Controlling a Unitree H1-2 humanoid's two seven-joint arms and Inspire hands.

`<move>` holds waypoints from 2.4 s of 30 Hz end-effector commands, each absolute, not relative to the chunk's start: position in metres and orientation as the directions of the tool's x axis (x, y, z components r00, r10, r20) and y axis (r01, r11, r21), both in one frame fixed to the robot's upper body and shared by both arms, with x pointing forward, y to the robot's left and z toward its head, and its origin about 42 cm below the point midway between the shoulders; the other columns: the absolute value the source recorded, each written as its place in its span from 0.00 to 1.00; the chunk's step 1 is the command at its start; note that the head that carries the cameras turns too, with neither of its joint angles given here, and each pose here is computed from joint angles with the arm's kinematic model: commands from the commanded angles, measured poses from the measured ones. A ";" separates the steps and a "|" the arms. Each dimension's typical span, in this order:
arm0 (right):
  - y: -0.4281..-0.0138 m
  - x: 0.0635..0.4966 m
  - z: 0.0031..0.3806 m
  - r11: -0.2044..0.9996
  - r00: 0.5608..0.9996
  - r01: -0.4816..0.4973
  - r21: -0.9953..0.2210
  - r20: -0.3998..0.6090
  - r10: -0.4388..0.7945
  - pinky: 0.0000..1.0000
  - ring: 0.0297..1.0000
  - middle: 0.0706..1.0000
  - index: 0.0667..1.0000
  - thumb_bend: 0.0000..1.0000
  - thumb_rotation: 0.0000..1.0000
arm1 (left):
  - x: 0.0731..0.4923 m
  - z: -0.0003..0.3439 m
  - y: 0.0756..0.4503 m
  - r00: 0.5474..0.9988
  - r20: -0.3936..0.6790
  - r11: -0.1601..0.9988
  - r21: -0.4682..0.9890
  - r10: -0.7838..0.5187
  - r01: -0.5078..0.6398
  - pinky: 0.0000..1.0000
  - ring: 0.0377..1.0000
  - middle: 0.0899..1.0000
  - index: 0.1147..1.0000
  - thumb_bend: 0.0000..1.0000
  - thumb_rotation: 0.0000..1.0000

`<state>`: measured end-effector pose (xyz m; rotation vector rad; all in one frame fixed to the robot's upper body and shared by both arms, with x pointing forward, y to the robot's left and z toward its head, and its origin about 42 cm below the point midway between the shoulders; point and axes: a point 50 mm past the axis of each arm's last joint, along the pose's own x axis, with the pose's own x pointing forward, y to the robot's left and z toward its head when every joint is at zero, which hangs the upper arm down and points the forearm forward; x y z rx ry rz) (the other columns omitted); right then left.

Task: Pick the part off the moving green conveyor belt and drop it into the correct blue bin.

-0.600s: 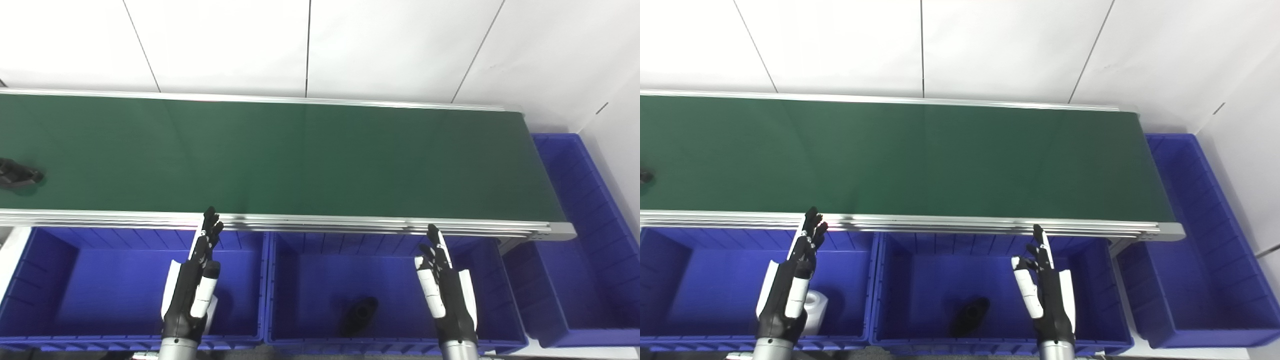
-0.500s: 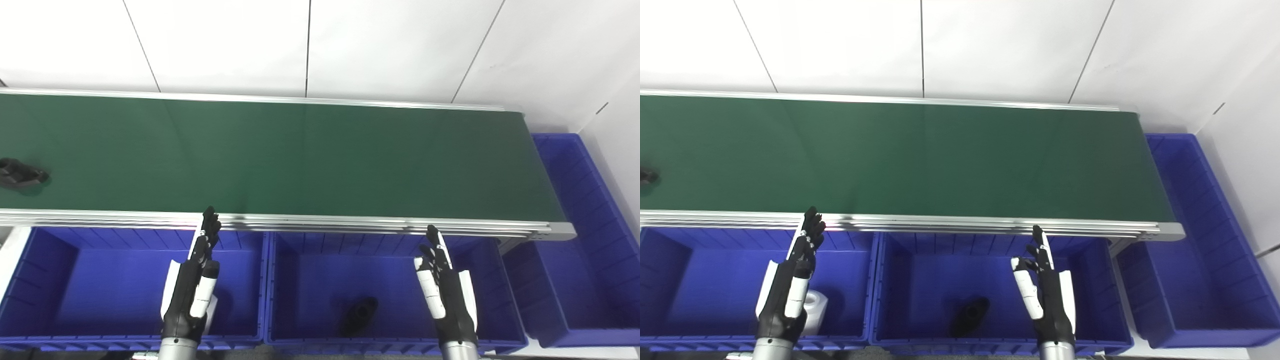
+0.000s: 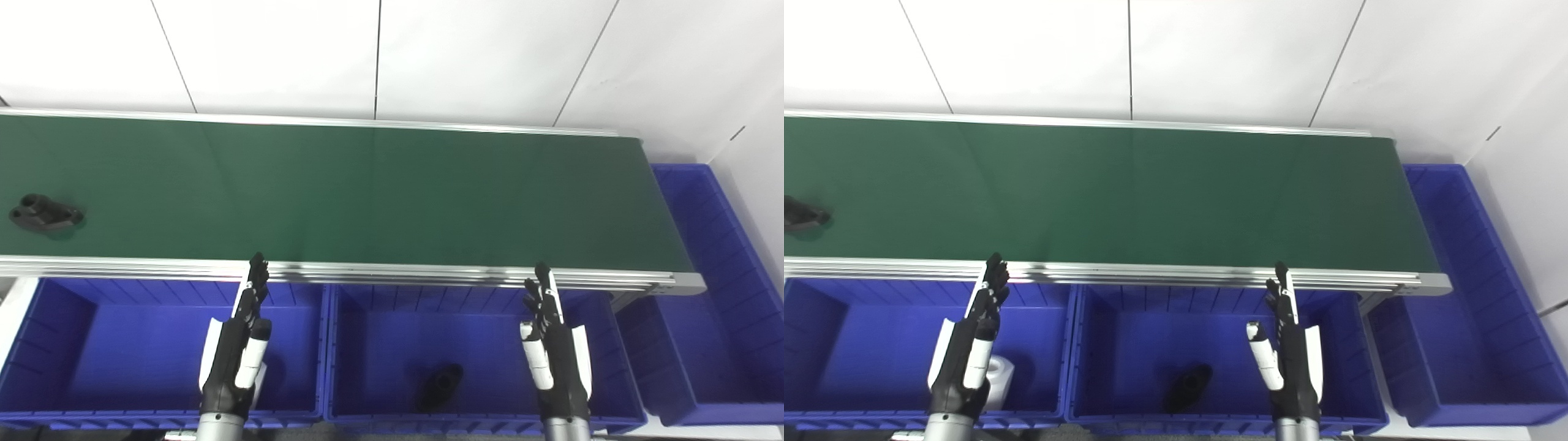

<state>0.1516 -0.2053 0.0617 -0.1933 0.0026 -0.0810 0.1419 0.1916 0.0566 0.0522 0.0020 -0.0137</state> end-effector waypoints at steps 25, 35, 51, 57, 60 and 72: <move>-0.204 0.152 0.071 0.982 0.995 0.075 -0.173 0.076 -0.062 0.93 0.96 1.00 1.00 0.85 1.00 | 0.143 0.064 0.189 0.999 0.041 0.999 0.031 0.006 -0.008 1.00 1.00 1.00 1.00 0.76 1.00; -0.205 0.152 0.069 0.982 0.996 0.070 -0.178 0.068 -0.058 0.93 0.96 1.00 1.00 0.84 1.00 | 0.144 0.061 0.188 0.999 0.046 0.999 0.032 0.003 -0.004 1.00 1.00 1.00 1.00 0.76 1.00; -0.213 0.149 0.060 0.980 0.997 0.059 -0.189 0.066 -0.048 0.92 0.95 1.00 1.00 0.83 1.00 | 0.142 0.056 0.180 0.999 0.032 0.997 0.081 0.013 -0.015 1.00 1.00 1.00 1.00 0.71 1.00; -0.225 0.146 0.053 0.980 0.997 0.053 -0.193 0.066 -0.041 0.92 0.96 1.00 1.00 0.82 1.00 | 0.143 0.049 0.169 0.999 0.050 0.998 0.064 0.016 -0.019 0.98 0.98 1.00 1.00 0.70 1.00; -0.232 0.145 0.049 0.980 0.997 0.054 -0.193 0.066 -0.042 0.92 0.96 1.00 1.00 0.84 1.00 | 0.143 0.046 0.165 0.999 0.045 0.997 0.069 0.018 -0.022 0.97 0.97 1.00 1.00 0.70 1.00; -0.246 0.144 0.038 0.973 0.996 0.072 -0.218 0.071 -0.058 0.90 0.93 0.99 0.98 0.86 1.00 | 0.143 0.045 0.156 0.999 0.039 0.998 0.065 0.019 -0.022 0.94 0.95 1.00 1.00 0.73 0.96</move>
